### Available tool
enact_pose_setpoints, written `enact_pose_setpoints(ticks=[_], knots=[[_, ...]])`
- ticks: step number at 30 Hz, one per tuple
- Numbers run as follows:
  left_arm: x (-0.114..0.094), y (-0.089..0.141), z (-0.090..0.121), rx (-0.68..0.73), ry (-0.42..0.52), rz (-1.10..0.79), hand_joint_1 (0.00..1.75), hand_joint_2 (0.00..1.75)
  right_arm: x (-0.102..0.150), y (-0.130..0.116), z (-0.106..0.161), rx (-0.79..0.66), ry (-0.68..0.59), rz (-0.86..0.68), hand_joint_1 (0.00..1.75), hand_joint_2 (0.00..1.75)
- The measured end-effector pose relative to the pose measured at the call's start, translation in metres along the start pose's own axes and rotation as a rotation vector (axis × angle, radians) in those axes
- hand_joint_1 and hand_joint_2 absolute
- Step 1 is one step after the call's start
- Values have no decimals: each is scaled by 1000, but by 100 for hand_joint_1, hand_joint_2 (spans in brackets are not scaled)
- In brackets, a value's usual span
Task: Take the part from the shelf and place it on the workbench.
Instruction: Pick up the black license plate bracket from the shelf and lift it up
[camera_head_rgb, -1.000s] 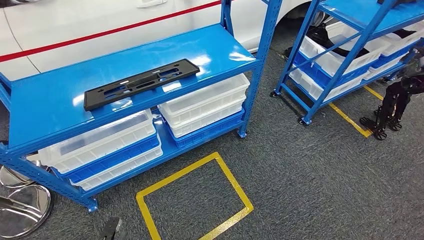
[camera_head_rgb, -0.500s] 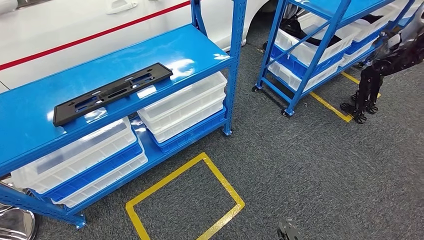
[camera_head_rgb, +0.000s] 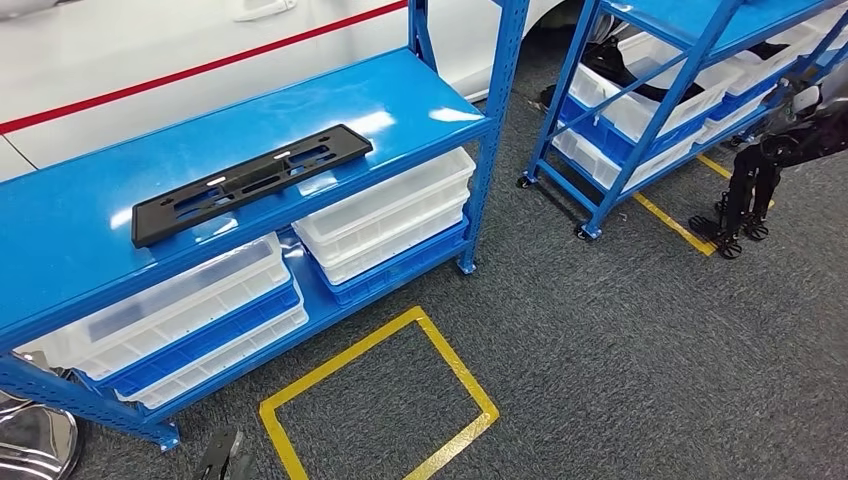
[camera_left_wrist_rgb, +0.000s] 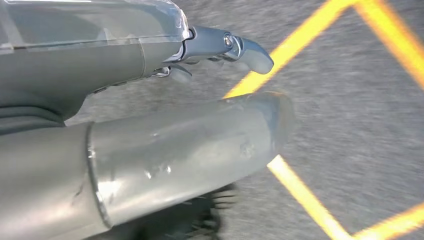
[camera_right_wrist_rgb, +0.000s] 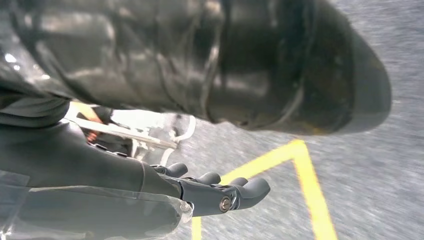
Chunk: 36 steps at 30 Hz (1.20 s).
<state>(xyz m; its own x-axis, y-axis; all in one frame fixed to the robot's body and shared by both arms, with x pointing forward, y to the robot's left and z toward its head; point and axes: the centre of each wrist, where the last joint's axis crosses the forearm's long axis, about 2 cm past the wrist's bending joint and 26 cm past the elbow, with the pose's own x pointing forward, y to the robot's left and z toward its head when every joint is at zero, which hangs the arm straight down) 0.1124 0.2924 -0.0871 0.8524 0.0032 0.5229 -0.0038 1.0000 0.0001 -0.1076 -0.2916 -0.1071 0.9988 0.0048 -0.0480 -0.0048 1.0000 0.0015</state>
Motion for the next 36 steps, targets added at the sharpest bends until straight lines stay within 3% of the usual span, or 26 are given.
enact_pose_setpoints(ticks=[4, 9, 11, 13, 15, 17, 22, 26, 27, 30, 33, 36], knots=[[-71, -3, 23, -5, 193, 2, 0, 0, 78, 0, -2, 0, -200, 0, 0, 0], [-170, -3, 77, -5, 490, 2, 0, 0, 190, 0, 19, 0, -504, 0, 0, 0], [-196, -2, 97, -3, 578, 1, 0, 0, 220, -1, 30, -2, -589, -1, 0, 0], [-208, -1, 107, -2, 621, 0, 0, 0, 232, -2, 35, -4, -627, -1, 0, 0], [-202, 0, 101, 0, 603, -1, 0, 0, 225, -1, 32, -3, -610, -1, 0, 0], [-178, 0, 82, 0, 529, -1, 0, 0, 198, -1, 23, -2, -539, -1, 0, 0], [-80, 0, 25, -1, 236, 0, 0, 0, 92, 0, 0, 1, -252, -1, 0, 0], [-5, 0, 0, -1, 21, 0, 0, 0, 8, 1, -1, 2, -28, 0, 0, 0], [6, 0, -2, 0, -8, 0, 0, 0, -4, 1, 1, 1, 4, 0, 0, 44], [3, 0, -1, 0, -6, 0, 0, 0, -4, -1, 0, -1, 8, 0, 0, 175], [-39, -1, 11, -2, 107, 1, 0, 0, 43, 0, -3, 0, -113, 0, 0, 175], [-103, -2, 37, -4, 287, 2, 0, 0, 114, 1, 2, 2, -297, 0, 0, 175]])
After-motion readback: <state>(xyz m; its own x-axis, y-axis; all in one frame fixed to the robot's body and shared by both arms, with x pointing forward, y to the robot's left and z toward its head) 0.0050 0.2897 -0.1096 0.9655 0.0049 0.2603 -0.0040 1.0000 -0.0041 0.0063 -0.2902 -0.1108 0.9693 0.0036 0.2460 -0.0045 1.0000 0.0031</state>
